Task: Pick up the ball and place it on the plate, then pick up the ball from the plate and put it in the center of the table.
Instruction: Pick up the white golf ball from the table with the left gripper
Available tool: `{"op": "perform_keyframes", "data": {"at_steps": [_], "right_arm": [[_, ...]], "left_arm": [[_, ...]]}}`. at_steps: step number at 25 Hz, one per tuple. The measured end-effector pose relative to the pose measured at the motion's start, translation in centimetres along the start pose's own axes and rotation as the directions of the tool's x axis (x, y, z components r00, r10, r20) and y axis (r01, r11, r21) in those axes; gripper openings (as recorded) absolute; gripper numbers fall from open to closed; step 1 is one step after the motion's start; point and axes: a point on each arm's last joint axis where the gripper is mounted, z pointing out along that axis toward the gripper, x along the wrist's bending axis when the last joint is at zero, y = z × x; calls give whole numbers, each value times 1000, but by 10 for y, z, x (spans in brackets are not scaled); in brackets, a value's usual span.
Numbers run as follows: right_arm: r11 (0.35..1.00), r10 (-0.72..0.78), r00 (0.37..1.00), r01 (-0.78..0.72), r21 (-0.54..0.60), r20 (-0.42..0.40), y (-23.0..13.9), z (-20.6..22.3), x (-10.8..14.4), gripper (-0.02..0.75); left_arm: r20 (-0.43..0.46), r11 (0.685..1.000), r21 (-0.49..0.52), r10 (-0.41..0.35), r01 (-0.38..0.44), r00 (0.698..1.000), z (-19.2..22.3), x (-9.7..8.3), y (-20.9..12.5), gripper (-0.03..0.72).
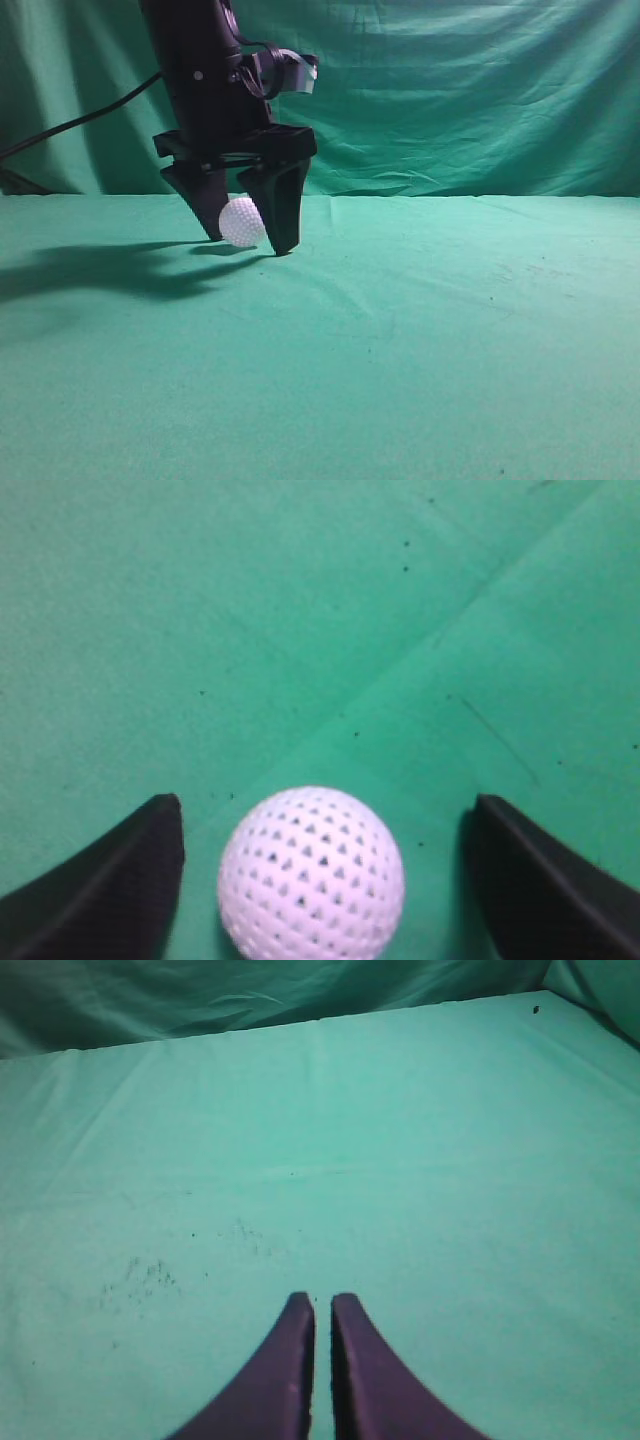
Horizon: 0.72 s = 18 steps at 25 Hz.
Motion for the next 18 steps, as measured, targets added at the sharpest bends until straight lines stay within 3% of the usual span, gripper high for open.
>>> {"op": "perform_keyframes", "data": {"at_steps": [1, 3, 6, 7, 12, 18], "right_arm": [[1000, 0, 1000, 0, 0, 0, 0, 0, 0, 49], [1000, 0, 1000, 0, 0, 0, 0, 0, 0, 49], [1000, 0, 1000, 0, 0, 0, 0, 0, 0, 49], [1000, 0, 1000, 0, 0, 0, 0, 0, 0, 49], [1000, 0, 1000, 0, 0, 0, 0, 0, 0, 49], [1000, 0, 1000, 0, 0, 0, 0, 0, 0, 49]], "left_arm": [[0, 1000, 0, -2, 2, 1000, 0, 0, 0, 585], [0, 1000, 0, -2, 2, 1000, 0, 0, 0, 514], [0, 1000, 0, -2, 2, 1000, 0, 0, 0, 330], [1, 1000, 2, 0, 0, 1000, 0, -1, 0, 300], [-1, 1000, 20, 9, -9, 1000, -5, 0, 2, 300], [-29, 1000, 13, 1, 0, 1000, -51, 1, 10, 300]]}}
